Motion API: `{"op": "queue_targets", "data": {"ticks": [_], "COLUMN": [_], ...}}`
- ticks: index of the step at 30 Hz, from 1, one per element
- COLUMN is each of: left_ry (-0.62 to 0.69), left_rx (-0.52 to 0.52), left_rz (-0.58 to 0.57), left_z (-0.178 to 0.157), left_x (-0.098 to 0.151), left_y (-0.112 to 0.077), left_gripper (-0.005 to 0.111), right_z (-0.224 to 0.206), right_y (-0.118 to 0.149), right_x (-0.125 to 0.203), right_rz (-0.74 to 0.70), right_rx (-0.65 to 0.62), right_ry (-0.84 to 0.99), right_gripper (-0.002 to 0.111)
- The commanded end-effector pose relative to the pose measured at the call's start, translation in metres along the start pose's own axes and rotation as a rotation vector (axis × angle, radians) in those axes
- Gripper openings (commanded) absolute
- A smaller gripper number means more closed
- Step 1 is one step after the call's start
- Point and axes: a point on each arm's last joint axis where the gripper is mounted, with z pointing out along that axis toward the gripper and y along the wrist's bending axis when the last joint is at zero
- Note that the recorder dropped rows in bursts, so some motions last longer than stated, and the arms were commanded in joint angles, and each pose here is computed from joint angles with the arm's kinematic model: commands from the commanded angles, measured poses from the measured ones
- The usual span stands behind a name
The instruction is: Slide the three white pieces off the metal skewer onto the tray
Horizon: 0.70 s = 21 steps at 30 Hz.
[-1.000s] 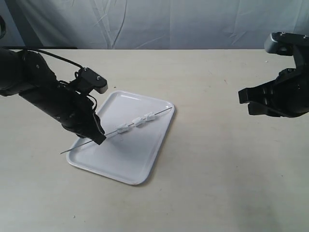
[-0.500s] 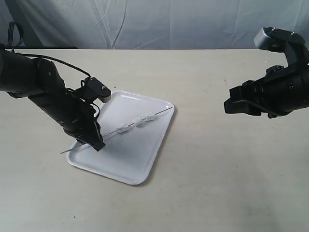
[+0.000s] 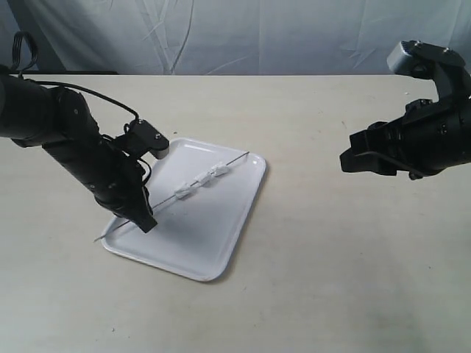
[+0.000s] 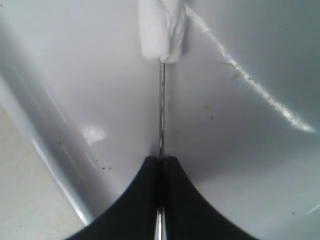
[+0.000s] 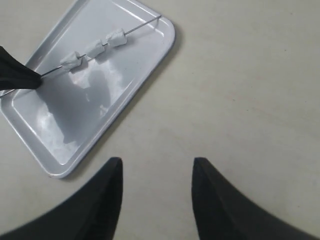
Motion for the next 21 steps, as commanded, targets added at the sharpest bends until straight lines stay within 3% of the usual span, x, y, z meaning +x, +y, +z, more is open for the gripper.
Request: {"op": "queue_targets", "data": {"ticks": [1,6,11,15,17,19,21], "left_ry": [0.035,0.044,-0.001,-0.15,-0.221,-0.286,-0.285], "left_rx": [0.032,0.069,0.171,0.217,0.244,0.295,0.316], "left_rz": [-0.01,-0.102,-0.166,-0.254,-0.278,-0.322,-0.364], "left_z": [0.003,-0.011,-0.052,-0.096,-0.115,-0.131,-0.133], "left_x": [0.003,-0.004,-0.01,-0.009,-0.004,0.006,0.02], "left_y": [-0.004,-0.006,-0.024,-0.045,-0.057,-0.072,-0.081], "left_gripper": [0.0,0.0,0.0,0.0,0.0,0.0,0.0], "right_z": [-0.001,0.003,0.008,0.013,0.013,0.014,0.019], "right_y": [0.0,-0.003,-0.009,-0.01,-0.006,0.006,0.01], "right_x": [-0.002,-0.005,-0.011,-0.009,-0.008,-0.009,-0.01], "right_rz": [-0.01,0.017,0.027,0.028,0.028,0.019,0.064], "right_rx": [0.005,0.017,0.05,0.032,-0.003,-0.142,-0.228], "right_ry": [-0.012,-0.037,-0.091,-0.059,-0.053,-0.055,-0.061], "right_gripper": [0.043,0.043,0.041,0.017,0.019,0.031,0.034]}}
